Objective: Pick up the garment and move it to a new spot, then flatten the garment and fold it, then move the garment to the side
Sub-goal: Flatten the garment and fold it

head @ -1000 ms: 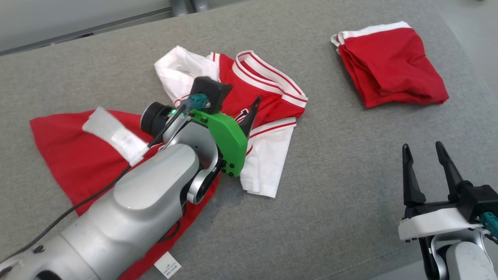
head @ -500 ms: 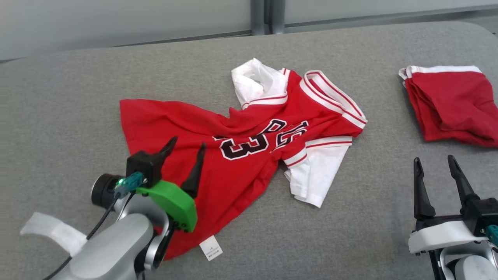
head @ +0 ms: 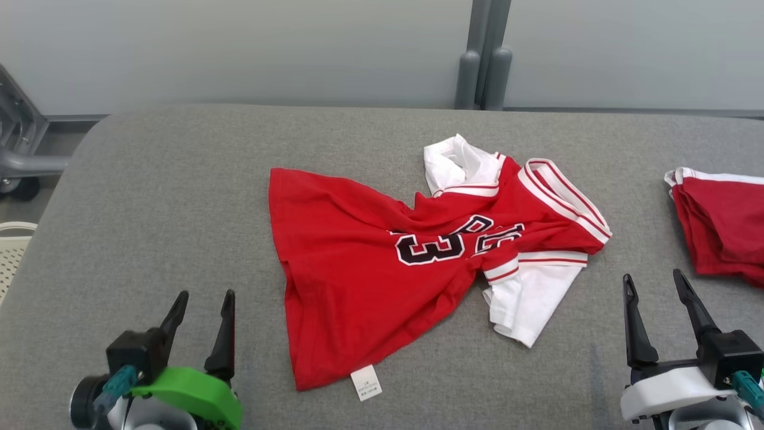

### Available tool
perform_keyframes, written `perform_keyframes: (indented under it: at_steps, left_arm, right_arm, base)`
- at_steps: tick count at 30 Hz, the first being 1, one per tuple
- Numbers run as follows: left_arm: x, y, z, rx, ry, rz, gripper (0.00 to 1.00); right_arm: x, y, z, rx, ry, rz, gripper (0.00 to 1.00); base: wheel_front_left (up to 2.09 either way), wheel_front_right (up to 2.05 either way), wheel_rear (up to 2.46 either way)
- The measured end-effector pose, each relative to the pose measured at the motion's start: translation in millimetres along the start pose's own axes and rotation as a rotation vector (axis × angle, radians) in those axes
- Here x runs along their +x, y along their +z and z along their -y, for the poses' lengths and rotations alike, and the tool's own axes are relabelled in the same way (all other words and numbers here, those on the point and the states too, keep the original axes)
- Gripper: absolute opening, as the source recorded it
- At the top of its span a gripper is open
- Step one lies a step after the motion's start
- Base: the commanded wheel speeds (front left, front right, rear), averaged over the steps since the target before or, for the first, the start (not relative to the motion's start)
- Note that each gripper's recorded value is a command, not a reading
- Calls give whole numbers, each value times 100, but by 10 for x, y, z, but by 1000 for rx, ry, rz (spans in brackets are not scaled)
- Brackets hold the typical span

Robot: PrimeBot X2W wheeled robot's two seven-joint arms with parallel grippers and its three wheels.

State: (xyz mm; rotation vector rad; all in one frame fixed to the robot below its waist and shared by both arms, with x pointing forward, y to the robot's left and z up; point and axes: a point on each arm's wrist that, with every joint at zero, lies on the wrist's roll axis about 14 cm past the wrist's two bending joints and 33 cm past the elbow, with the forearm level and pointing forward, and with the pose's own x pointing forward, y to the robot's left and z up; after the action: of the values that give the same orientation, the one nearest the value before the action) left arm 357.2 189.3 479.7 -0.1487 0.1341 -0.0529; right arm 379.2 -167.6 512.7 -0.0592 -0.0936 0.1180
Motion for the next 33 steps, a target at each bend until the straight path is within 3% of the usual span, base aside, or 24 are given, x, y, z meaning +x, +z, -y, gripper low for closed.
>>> perform_keyframes:
  at_steps: [4,10,33]
  left_arm:
    - [-342,-31,-258,-20,74,38,100]
    - [-608,-49,-415,6,74,69,100]
    - [-669,-171,-296,26,0,65,100]
  right_arm:
    - [-62,61,-73,5,21,15,100]
    - [-86,78,-185,11,55,18,100]
    - [-260,-63,-63,12,15,-31,100]
  base:
    - [0,0,0]
    - [0,0,0]
    - [0,0,0]
